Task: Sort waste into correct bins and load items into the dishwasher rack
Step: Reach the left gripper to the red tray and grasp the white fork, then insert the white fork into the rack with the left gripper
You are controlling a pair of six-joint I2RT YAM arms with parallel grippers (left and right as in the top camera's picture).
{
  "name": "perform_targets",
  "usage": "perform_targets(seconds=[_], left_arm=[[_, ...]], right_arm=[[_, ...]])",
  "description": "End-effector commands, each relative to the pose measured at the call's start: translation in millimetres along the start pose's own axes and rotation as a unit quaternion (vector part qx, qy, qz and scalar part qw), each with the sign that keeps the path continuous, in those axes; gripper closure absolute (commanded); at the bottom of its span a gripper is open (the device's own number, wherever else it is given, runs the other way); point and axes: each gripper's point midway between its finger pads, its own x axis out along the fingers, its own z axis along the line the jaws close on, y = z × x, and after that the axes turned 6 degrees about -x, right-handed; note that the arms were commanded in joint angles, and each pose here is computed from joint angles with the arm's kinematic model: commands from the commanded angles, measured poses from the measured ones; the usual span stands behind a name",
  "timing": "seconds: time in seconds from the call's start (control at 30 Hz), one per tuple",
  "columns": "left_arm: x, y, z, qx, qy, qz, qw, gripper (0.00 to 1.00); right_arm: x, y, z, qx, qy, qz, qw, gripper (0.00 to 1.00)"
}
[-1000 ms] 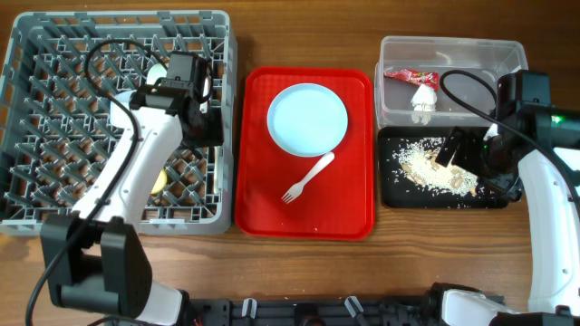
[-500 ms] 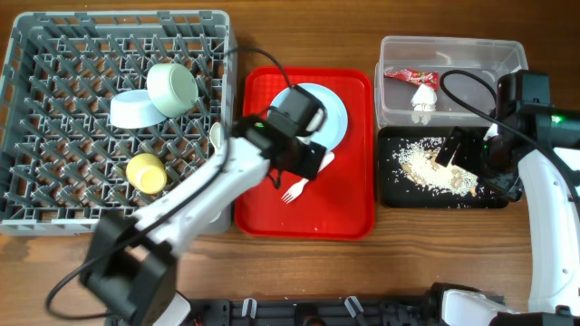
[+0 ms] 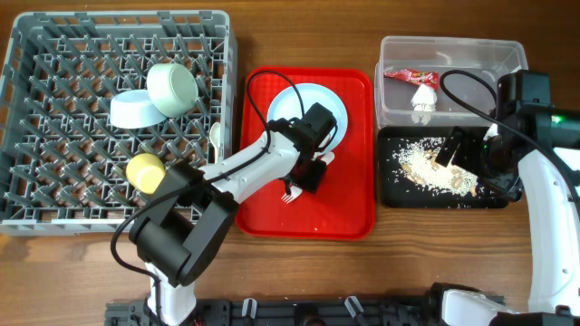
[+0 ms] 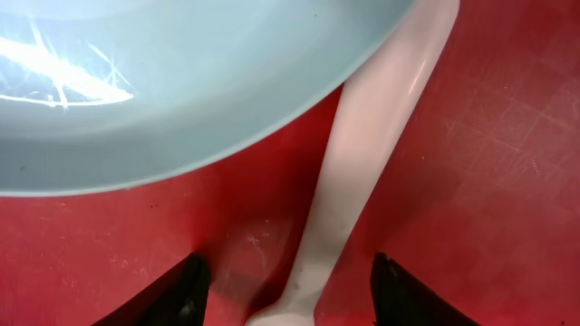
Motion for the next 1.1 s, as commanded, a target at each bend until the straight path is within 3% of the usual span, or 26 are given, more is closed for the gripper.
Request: perform_targets(seconds=[0.0, 0.07, 0.2, 0.27, 0.37, 0.57, 0.8, 0.97, 1.07], left_arm=[[13, 5, -1, 0.004, -0.002, 0.014, 1.0, 0.46], [16, 8, -3, 0.008, -0.003, 0.019, 1.0, 0.46], [17, 13, -15, 0.025, -0.002, 0.021, 0.999, 0.58], [17, 16, -21, 0.034, -0.001, 0.023, 0.999, 0.71], [18, 19, -27, 0.043, -0.001, 0.024, 0.999, 0.82], [17, 23, -26, 0.044, -0.004, 0.032, 0.999, 0.96], [-12, 18, -31, 0.041, 0.003, 0.015, 0.999, 0.96], [-73, 3, -36, 0.044, 0.018, -0.05, 0.998, 0.96], [-113, -10, -8, 0.021, -0.018, -0.11, 0.994, 0.96]], right_arm=[[-1, 0, -4, -0.003, 0.008, -0.003, 1.0, 0.0], [-1, 0, -4, -0.003, 0.008, -0.003, 1.0, 0.0], [-1, 0, -4, -0.003, 0.008, -0.003, 1.0, 0.0], [-1, 0, -4, -0.003, 0.008, -0.004, 1.0, 0.0], [-1, 0, -4, -0.006, 0.008, -0.003, 1.0, 0.0], [-1, 0, -4, -0.013, 0.008, -0.004, 1.0, 0.0], [-1, 0, -4, -0.014, 0.008, -0.003, 1.0, 0.0], [-1, 0, -4, -0.014, 0.008, -0.003, 1.0, 0.0], [-1, 1, -4, -0.014, 0.009, -0.002, 1.0, 0.0]])
